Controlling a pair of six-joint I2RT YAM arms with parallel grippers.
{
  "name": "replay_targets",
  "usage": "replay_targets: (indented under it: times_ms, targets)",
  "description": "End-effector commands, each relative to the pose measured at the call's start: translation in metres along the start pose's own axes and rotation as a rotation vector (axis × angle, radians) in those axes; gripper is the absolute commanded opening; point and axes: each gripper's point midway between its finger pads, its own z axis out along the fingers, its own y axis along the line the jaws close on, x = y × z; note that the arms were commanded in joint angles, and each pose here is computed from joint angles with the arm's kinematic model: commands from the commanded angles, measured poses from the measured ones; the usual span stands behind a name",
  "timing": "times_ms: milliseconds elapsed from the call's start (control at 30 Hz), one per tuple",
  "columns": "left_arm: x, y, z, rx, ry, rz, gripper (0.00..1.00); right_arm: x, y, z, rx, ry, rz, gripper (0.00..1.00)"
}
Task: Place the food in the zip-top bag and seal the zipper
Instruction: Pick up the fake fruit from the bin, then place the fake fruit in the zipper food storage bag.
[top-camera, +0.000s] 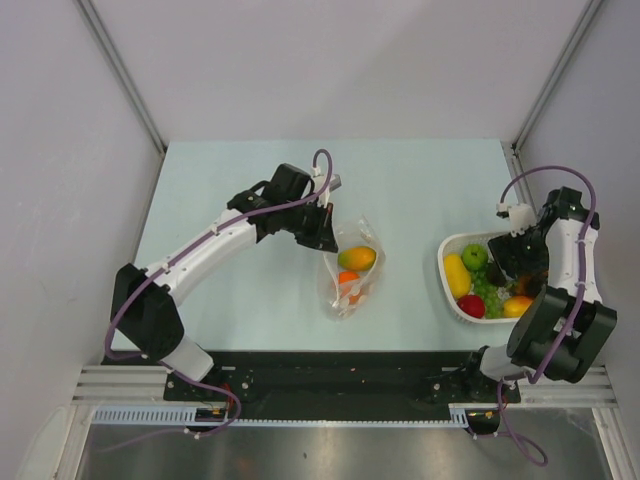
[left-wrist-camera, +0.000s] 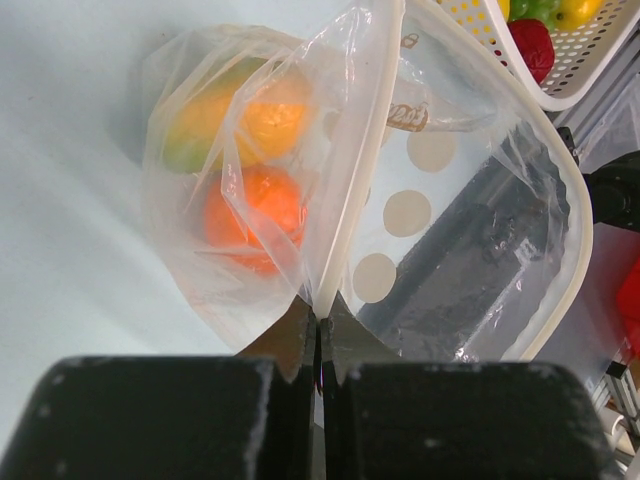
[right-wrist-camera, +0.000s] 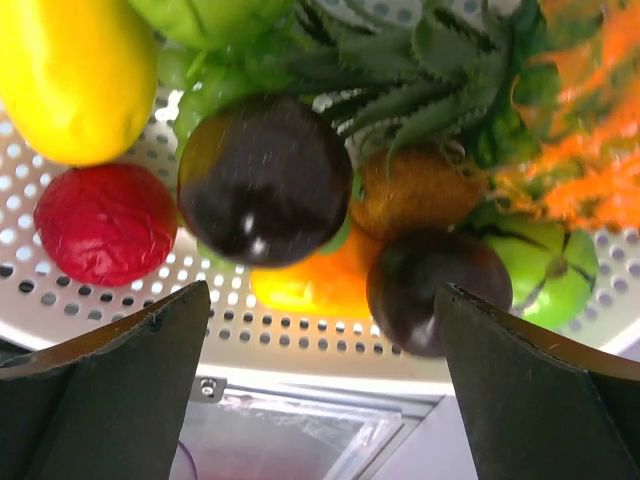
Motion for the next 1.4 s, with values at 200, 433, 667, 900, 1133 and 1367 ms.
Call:
replay_targets:
  times_ms: [200,433,667,900,1133,1367]
  targets:
    - [-0.009,-0.003,-0.004,0.014,-0.01,0.033,0.0,-0.019,0.01,0.039,-0.091,-0.022,0.001,1.0]
    - [-0.01,-0.002,-0.004,0.005,-0.012,0.04,0.0,-0.022,0.019,0.053,-0.139,-0.009,0.011,0.78]
    - [-0.01,-0.002,-0.004,0.007,-0.013,0.044,0.0,-0.035,0.029,0.011,-0.145,-0.078,-0.01,0.5]
    - [-0.009,-0.003,-0.004,0.014,-0.01,0.034,0.0,-0.13,0.122,-0.099,-0.378,-0.454,-0.184,0.5]
    - [-0.005,-0.002,-0.005,0.008,0.006,0.037,0.0,-0.204,0.275,-0.174,-0.646,-0.753,-0.518,0.43]
    - [-0.011,-0.013,-0.01,0.055,-0.008,0.013,0.0,-0.202,0.346,-0.149,-0.736,-0.671,-0.716,0.43]
